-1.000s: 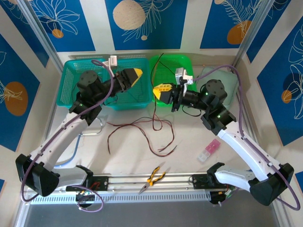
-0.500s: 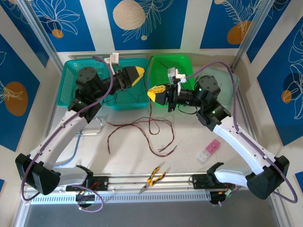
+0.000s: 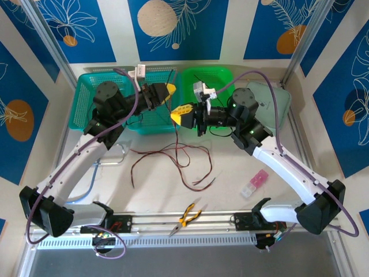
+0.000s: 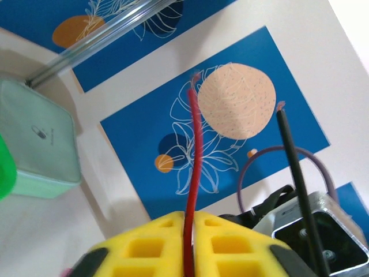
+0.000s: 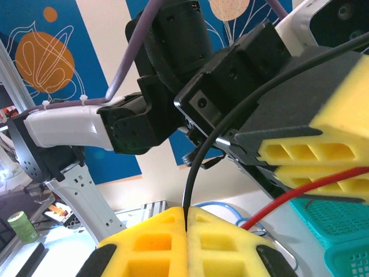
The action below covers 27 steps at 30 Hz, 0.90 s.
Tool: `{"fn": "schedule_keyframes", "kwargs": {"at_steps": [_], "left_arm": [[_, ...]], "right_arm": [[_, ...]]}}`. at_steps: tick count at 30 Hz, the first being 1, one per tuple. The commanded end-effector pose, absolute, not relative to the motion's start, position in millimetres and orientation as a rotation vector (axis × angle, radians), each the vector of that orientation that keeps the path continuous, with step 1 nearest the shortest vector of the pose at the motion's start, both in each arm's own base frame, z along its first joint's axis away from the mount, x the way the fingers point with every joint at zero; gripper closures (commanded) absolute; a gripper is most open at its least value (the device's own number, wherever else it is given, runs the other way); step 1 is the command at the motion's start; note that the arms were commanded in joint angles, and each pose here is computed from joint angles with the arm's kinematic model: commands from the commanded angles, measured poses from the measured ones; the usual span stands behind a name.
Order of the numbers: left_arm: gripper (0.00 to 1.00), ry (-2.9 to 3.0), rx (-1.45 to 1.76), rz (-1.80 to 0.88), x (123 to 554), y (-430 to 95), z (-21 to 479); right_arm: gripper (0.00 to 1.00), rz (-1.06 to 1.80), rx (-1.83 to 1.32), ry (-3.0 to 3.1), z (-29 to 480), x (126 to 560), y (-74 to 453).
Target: Untangle the cables
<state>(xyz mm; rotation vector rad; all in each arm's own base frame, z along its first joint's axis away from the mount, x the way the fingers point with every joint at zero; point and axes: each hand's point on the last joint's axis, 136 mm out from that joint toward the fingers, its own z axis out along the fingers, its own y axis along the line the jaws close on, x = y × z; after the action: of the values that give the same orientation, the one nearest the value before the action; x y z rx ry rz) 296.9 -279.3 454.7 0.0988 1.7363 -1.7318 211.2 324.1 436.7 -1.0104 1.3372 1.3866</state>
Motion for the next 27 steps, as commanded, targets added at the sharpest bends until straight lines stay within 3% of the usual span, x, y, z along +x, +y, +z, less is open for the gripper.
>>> {"fn": "schedule_keyframes", "kwargs": {"at_steps": [1,13,27], "left_arm": [[1.00,1.698,0.131,-1.725,290.4,-275.9,463.1],[1.00,1.700,0.050,-1.636,298.7,-263.5,455.2],[1.00,1.768,-0.231,-1.102,295.2,-167.3,407.3]], "right_arm": [[1.00,1.351,-0.990,1.262,458.5,207.5,318.9],[1.00,1.212,-0.845,1.234,467.1,215.8,289.8],[1.00,0.747,-0.402,1.188,488.1,252.3,191.8]]}}
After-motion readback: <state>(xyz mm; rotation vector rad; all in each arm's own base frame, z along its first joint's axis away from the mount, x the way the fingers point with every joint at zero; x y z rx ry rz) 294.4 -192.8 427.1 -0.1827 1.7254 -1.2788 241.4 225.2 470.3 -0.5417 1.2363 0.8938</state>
